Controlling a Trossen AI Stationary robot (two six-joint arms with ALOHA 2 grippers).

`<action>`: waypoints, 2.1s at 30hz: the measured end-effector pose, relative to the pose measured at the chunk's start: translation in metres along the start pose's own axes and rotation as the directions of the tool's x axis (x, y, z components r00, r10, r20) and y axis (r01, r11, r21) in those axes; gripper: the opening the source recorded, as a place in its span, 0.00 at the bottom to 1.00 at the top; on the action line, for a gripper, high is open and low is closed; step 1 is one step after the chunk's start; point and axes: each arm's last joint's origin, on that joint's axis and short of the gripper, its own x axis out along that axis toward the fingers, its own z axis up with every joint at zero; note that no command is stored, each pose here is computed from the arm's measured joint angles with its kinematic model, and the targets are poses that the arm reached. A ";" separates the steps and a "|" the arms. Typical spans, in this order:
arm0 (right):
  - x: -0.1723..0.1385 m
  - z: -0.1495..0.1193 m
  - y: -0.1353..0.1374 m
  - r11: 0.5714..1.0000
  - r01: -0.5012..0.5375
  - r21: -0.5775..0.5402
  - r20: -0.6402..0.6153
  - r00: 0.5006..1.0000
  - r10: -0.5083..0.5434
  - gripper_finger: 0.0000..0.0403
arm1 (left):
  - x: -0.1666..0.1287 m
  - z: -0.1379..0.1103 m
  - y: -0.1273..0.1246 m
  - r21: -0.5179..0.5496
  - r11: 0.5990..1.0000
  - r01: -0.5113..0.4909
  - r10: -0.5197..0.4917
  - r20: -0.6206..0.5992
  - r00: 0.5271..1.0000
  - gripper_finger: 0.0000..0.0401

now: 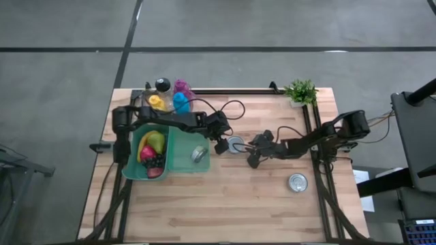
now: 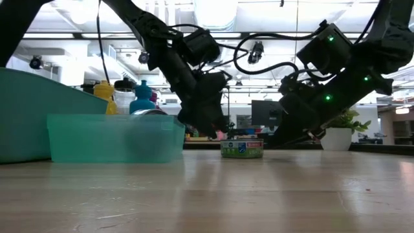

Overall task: Pick & Place Food Item
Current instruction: Put the green tuna can into the light green bin

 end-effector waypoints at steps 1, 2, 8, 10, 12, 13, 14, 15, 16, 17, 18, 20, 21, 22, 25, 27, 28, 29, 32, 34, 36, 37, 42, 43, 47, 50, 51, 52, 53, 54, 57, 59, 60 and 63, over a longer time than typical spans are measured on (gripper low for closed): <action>0.001 0.000 0.001 1.000 -0.001 0.001 0.001 1.000 0.001 0.36 | 0.001 -0.001 0.000 0.003 1.000 -0.006 0.006 -0.009 1.000 0.74; 0.001 0.000 0.000 1.000 0.001 0.000 -0.001 1.000 -0.001 0.36 | 0.002 -0.002 0.000 0.005 1.000 -0.010 0.010 -0.015 1.000 0.74; 0.000 0.000 0.000 1.000 0.000 -0.001 -0.001 1.000 0.000 0.36 | 0.012 -0.005 0.002 0.005 0.999 -0.032 0.032 -0.023 0.999 0.74; 0.000 0.000 0.000 1.000 -0.002 0.001 0.000 1.000 0.002 0.36 | 0.015 -0.006 0.003 0.005 0.999 -0.032 0.032 -0.025 0.999 0.74; 0.000 0.000 0.000 1.000 -0.007 0.001 -0.001 1.000 0.007 0.36 | 0.016 -0.006 0.003 0.003 1.000 -0.031 0.031 -0.025 0.999 0.74; 0.000 0.000 0.001 1.000 -0.016 0.002 -0.004 1.000 0.016 0.36 | 0.016 -0.006 0.003 -0.001 1.000 -0.031 0.031 -0.025 0.999 0.74; 0.000 0.001 0.001 1.000 -0.020 0.000 -0.005 1.000 0.020 0.36 | 0.016 -0.006 0.003 -0.002 1.000 -0.031 0.031 -0.026 0.999 0.74; 0.000 0.001 0.001 1.000 -0.025 -0.001 -0.007 1.000 0.025 0.36 | 0.016 -0.006 0.003 -0.003 1.000 -0.031 0.031 -0.026 0.999 0.74; 0.000 0.001 0.002 1.000 -0.026 0.000 -0.006 1.000 0.026 0.36 | 0.016 -0.006 0.003 -0.003 1.000 -0.031 0.031 -0.026 0.999 0.74; 0.000 0.002 0.002 1.000 -0.027 0.000 -0.005 1.000 0.027 0.36 | 0.017 -0.006 0.003 -0.003 1.000 -0.031 0.031 -0.027 0.999 0.74; 0.000 0.002 0.002 1.000 -0.027 0.000 -0.004 1.000 0.027 0.36 | 0.017 -0.006 0.003 -0.003 1.000 -0.031 0.031 -0.027 0.999 0.74; 0.000 0.003 0.003 1.000 -0.030 0.000 0.000 1.000 0.030 0.36 | 0.017 -0.006 0.003 -0.011 0.999 -0.032 0.032 -0.029 0.999 0.74; 0.000 0.004 0.003 0.999 -0.033 -0.001 0.006 0.999 0.033 0.36 | 0.017 -0.007 0.003 -0.015 0.999 -0.033 0.032 -0.031 0.999 0.74; 0.000 0.005 0.003 0.999 -0.038 -0.005 0.015 0.999 0.038 0.36 | 0.017 -0.007 0.003 -0.017 0.999 -0.033 0.033 -0.033 0.999 0.74; 0.000 0.008 0.005 0.998 -0.056 -0.012 0.047 0.997 0.056 0.36 | 0.017 -0.007 0.004 -0.019 0.999 -0.035 0.034 -0.038 0.999 0.74; -0.001 0.010 0.006 0.998 -0.069 -0.013 0.069 0.995 0.070 0.36 | 0.017 -0.007 0.004 -0.020 0.999 -0.035 0.034 -0.037 0.999 0.74; -0.001 0.012 0.007 0.997 -0.074 -0.010 0.079 0.994 0.075 0.36 | 0.017 -0.007 0.004 -0.020 0.999 -0.035 0.034 -0.037 0.999 0.74; -0.001 0.012 0.007 0.997 -0.077 -0.009 0.085 0.993 0.078 0.36 | 0.017 -0.007 0.004 -0.021 0.999 -0.035 0.034 -0.037 0.999 0.74; -0.002 0.014 0.008 0.996 -0.087 -0.008 0.104 0.991 0.088 0.36 | 0.017 -0.007 0.004 -0.026 0.999 -0.037 0.036 -0.035 0.999 0.74; -0.002 0.017 0.009 0.995 -0.096 -0.011 0.128 0.987 0.097 0.36 | 0.017 -0.008 0.004 -0.026 0.999 -0.038 0.037 -0.036 0.999 0.74; -0.003 0.020 0.011 0.994 -0.107 -0.016 0.155 0.982 0.108 0.36 | 0.017 -0.008 0.004 -0.026 0.999 -0.039 0.038 -0.039 0.999 0.74; -0.003 0.021 0.011 0.993 -0.114 -0.023 0.170 0.979 0.117 0.36 | 0.017 -0.008 0.004 -0.024 0.999 -0.038 0.038 -0.040 0.998 0.74; -0.005 0.029 0.015 0.986 -0.163 -0.030 0.222 0.961 0.166 0.36 | 0.018 -0.008 0.004 -0.010 0.999 -0.052 0.051 -0.034 0.998 0.74; -0.005 0.028 0.015 0.986 -0.166 -0.034 0.218 0.961 0.169 0.36 | 0.018 -0.008 0.004 -0.010 0.999 -0.051 0.050 -0.034 0.998 0.74; -0.004 0.027 0.015 0.982 -0.183 -0.042 0.196 0.962 0.188 0.36 | 0.019 -0.007 0.004 -0.014 0.999 -0.046 0.046 -0.026 0.999 0.74; -0.004 0.026 0.017 0.977 -0.209 -0.048 0.184 0.959 0.215 0.36 | 0.019 -0.007 0.004 -0.016 0.999 -0.046 0.045 -0.024 0.999 0.74; -0.004 0.027 0.017 0.975 -0.215 -0.049 0.183 0.958 0.221 0.36 | 0.019 -0.007 0.004 -0.017 0.999 -0.046 0.045 -0.024 0.999 0.74; -0.004 0.028 0.018 0.972 -0.230 -0.052 0.179 0.955 0.236 0.36 | 0.019 -0.007 0.004 -0.017 0.999 -0.046 0.045 -0.024 0.999 0.74; -0.004 0.029 0.019 0.967 -0.248 -0.063 0.175 0.951 0.255 0.36 | 0.019 -0.007 0.004 -0.017 0.999 -0.046 0.045 -0.024 0.999 0.74; -0.004 0.030 0.020 0.962 -0.261 -0.075 0.173 0.947 0.271 0.36 | 0.019 -0.007 0.004 -0.017 0.999 -0.046 0.045 -0.024 0.999 0.74; -0.004 0.034 0.024 0.956 -0.276 -0.098 0.178 0.940 0.290 0.36 | 0.019 -0.007 0.004 -0.017 0.999 -0.046 0.045 -0.024 0.999 0.74; -0.003 0.035 0.024 0.956 -0.276 -0.099 0.183 0.939 0.290 0.36 | 0.019 -0.007 0.004 -0.017 0.999 -0.046 0.045 -0.024 0.999 0.74; -0.003 0.036 0.025 0.956 -0.274 -0.101 0.184 0.940 0.289 0.36 | 0.019 -0.007 0.004 -0.017 0.999 -0.046 0.045 -0.024 0.999 0.74; -0.003 0.037 0.025 0.956 -0.274 -0.104 0.184 0.940 0.289 0.36 | 0.019 -0.007 0.004 -0.018 0.999 -0.046 0.045 -0.024 0.999 0.74</action>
